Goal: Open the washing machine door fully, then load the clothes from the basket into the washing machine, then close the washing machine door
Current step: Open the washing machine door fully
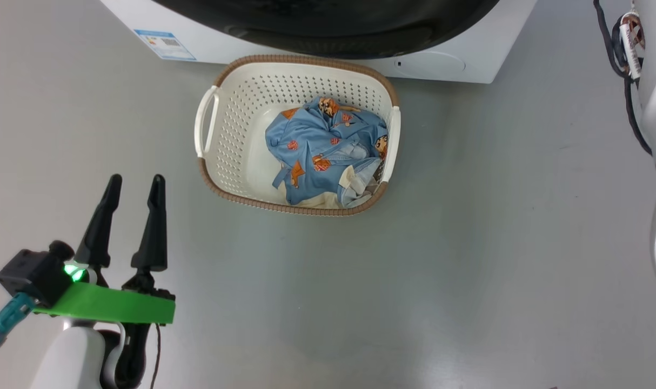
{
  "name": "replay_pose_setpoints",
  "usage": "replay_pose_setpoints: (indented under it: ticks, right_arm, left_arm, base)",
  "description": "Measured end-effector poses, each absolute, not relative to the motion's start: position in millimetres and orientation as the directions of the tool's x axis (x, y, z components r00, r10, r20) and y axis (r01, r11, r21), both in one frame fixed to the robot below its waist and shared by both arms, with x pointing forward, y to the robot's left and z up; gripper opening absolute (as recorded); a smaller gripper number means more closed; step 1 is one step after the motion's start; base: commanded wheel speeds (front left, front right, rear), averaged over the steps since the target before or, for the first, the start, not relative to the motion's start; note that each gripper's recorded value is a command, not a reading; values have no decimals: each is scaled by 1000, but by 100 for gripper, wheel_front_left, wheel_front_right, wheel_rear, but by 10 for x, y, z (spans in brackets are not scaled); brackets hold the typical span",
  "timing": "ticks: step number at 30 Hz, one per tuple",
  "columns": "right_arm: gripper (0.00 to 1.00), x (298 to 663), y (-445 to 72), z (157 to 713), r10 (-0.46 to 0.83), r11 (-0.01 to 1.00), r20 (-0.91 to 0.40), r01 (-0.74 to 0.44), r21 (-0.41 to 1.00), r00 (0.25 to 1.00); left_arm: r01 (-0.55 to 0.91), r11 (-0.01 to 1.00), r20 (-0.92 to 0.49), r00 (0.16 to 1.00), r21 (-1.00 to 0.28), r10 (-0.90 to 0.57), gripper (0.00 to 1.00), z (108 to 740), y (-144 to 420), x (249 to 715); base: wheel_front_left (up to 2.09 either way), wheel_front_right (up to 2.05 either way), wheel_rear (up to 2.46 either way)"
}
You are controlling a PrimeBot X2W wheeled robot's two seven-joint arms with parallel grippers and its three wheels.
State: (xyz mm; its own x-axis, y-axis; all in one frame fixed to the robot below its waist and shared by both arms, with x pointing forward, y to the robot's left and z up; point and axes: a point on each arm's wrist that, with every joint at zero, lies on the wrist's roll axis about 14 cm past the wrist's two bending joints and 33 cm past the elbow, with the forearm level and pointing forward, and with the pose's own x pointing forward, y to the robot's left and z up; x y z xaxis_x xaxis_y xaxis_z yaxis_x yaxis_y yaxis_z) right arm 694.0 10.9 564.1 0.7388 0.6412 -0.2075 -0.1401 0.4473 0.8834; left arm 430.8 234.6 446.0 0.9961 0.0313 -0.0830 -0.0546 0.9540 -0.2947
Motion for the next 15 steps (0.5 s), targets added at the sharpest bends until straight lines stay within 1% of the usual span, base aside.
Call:
replay_pose_setpoints:
  ticks: [3,6,15]
  right_arm:
    - [0,6878,118,5631,656,457,-215,-155,876,724]
    - [0,6806,131,5628,678,441,-214,-157,884,704]
    - [0,6488,249,5521,760,415,-248,-156,896,601]
  left_arm:
    - [-51,954,-74,997,-295,30,100,4491,2343,4311]
    - [-48,954,-65,997,-296,30,100,4524,2342,4313]
    - [-37,956,-34,999,-293,28,100,4645,2336,4296]
  base:
    - [0,0,0]
    - [0,0,0]
    - [0,0,0]
